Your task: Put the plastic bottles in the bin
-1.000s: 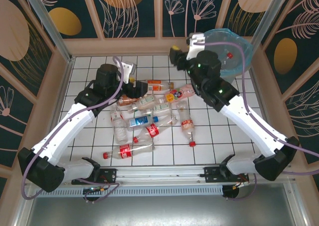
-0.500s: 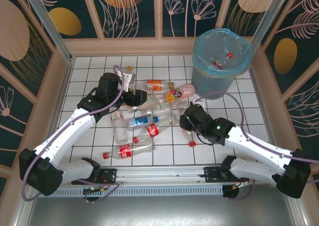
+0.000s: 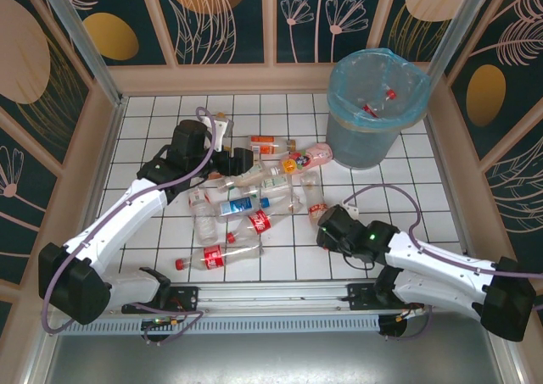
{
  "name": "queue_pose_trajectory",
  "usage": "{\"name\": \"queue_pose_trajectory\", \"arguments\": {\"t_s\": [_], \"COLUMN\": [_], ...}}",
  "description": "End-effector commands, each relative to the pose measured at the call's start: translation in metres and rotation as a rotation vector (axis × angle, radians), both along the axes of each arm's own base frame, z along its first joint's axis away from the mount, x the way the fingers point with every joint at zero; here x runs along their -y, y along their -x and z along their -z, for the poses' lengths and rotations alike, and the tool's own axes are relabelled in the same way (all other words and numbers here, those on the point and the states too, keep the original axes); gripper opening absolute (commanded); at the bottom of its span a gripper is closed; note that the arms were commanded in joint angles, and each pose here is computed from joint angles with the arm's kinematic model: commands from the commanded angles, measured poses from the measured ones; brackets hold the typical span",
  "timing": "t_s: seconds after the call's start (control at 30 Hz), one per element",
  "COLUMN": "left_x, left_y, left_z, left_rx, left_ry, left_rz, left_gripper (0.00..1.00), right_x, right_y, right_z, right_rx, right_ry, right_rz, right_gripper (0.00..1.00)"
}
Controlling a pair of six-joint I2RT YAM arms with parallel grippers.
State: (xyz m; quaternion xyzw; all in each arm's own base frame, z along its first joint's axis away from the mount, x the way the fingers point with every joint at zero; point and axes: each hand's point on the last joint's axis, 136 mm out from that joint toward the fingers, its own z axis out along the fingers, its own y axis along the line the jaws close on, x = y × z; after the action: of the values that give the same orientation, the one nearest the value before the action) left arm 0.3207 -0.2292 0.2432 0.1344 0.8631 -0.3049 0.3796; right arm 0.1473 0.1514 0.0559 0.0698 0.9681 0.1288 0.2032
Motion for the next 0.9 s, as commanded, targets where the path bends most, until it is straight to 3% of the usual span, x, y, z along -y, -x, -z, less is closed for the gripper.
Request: {"name": "queue_pose_trajectory", "arguments": {"t_s": [0.0,0.3,0.53,0.77,0.87], "left_x": [0.002,0.0,0.0,-0.002,-0.002], "left_y": [0.0,0.002,0.001,0.002,0.002], "left_z": [-0.002,-0.005,-0.012,-0.013,-0.014], "left_rx": [0.011,0.026,0.039,0.044,0.047], "left_ry": [0.017,0.01,0.018,0.018,0.02], "left_rz": [0.004,0.001,0.001,-0.002,-0.007], "left_gripper": [0.79,0.79,0.79,0.8,0.8], "right_x": [-0.007,-0.012,-0.013,-0.019,-0.026], "right_y": [0.001,0.0,0.001,0.002,0.004], "right_z": [0.005,0.012,0.012,0.012,0.013], "right_rx": [0.002,0.013,0.027,0.03,0.026], "right_ry": [-0.048,-0.069,-0.088,-0.117,-0.148], "right_rz": [0.004,-0.022,-0.038,-0.063,-0.094], "right_gripper": [0.49,0.45,0.51,0.47,0.5]}}
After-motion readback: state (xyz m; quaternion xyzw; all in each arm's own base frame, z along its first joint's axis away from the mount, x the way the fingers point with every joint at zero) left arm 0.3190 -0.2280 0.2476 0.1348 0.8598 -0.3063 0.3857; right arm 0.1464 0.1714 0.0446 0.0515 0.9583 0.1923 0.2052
